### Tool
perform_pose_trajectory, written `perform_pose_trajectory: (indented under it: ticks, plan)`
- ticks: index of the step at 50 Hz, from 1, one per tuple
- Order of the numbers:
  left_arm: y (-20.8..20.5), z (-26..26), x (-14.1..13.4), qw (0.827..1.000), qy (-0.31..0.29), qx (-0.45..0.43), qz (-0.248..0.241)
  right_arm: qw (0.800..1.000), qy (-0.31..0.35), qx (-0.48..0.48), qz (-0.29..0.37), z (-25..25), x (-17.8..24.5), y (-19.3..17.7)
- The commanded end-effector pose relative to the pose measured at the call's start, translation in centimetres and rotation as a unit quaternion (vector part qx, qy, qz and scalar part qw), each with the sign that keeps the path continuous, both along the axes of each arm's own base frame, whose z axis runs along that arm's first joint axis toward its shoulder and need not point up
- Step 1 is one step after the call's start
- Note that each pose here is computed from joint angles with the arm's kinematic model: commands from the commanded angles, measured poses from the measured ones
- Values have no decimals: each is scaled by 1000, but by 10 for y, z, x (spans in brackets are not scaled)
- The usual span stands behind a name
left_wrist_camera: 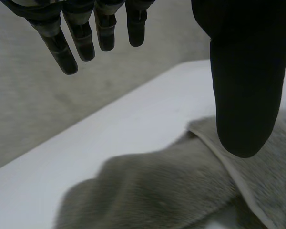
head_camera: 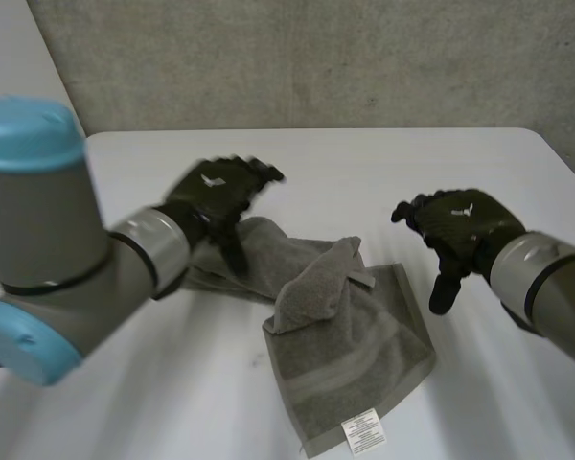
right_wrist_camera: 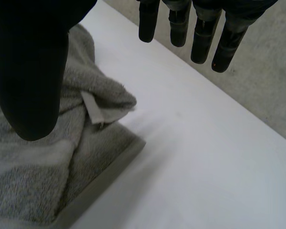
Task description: Fold the towel.
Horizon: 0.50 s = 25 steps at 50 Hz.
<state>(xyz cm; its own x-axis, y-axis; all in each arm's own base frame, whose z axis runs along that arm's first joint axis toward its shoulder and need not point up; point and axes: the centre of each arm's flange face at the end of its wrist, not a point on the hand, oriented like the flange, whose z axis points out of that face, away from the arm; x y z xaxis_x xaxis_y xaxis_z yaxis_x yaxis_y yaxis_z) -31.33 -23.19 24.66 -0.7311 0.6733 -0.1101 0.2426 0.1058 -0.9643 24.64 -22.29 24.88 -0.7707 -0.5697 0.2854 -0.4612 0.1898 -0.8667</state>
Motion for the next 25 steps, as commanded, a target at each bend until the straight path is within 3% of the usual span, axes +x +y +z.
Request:
perform_pose_trajectory:
  ticks: [1,6,14,23,25]
  plan:
    - [7,-44,-30,995,-36,-14,-90,1000,2,0,-11,-35,-8,4]
    - [8,-80,-37,987,-83,-14,-136,999,11,35,-38,-54,-27,3]
    - [12,-106,-46,978,-118,-26,-168,996,3,76,-44,-77,-39,11]
    - [-2,-88,-56,981,-84,-92,-150,993,-45,92,-53,-92,-36,16]
    - [-7,-73,-54,982,-76,-120,-125,990,-75,102,-67,-98,-33,11]
